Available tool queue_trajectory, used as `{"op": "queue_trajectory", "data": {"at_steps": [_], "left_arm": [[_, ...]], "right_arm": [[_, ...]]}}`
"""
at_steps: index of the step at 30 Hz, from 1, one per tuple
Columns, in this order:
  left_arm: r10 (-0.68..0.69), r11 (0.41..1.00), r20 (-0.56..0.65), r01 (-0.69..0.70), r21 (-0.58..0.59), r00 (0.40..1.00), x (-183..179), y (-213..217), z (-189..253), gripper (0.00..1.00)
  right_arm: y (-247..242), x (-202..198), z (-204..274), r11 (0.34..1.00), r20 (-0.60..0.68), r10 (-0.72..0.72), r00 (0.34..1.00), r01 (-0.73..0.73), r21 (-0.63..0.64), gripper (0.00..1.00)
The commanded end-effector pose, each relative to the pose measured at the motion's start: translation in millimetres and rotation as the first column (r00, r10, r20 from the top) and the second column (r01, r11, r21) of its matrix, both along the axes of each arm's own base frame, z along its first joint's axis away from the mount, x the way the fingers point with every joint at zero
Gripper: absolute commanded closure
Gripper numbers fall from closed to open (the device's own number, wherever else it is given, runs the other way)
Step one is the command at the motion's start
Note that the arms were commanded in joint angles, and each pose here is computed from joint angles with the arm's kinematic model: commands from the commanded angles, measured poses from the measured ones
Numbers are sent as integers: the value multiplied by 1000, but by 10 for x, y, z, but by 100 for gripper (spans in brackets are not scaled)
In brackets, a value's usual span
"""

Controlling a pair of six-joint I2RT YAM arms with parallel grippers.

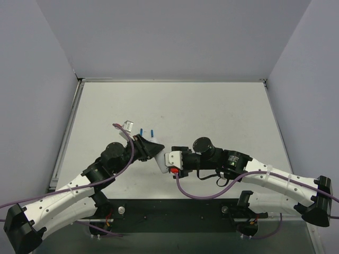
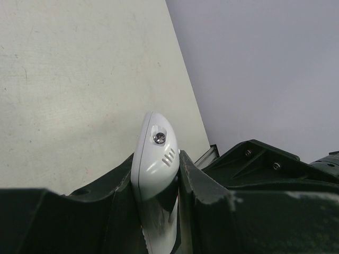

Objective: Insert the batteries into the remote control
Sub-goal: Remove the battery cover from the remote control.

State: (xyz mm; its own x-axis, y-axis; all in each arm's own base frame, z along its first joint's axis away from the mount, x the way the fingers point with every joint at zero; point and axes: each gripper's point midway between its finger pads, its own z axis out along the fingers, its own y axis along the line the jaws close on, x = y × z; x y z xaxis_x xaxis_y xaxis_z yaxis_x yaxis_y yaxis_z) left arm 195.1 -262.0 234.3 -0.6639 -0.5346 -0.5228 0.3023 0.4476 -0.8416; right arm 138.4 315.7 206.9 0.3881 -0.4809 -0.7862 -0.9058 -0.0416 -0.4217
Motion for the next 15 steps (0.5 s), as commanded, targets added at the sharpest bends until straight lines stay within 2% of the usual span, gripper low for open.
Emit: {"op": "queue_trajectory", "data": {"at_steps": [1, 15], "left_arm": [[-14, 997, 47, 18, -75, 999, -5, -50, 352, 100], [-24, 996, 45, 28, -90, 999, -10, -73, 370, 100]], "right_arm": [[132, -39, 186, 997, 26, 47, 999, -49, 59, 49], [148, 8, 114, 999, 28, 29, 999, -30, 40, 54]]}}
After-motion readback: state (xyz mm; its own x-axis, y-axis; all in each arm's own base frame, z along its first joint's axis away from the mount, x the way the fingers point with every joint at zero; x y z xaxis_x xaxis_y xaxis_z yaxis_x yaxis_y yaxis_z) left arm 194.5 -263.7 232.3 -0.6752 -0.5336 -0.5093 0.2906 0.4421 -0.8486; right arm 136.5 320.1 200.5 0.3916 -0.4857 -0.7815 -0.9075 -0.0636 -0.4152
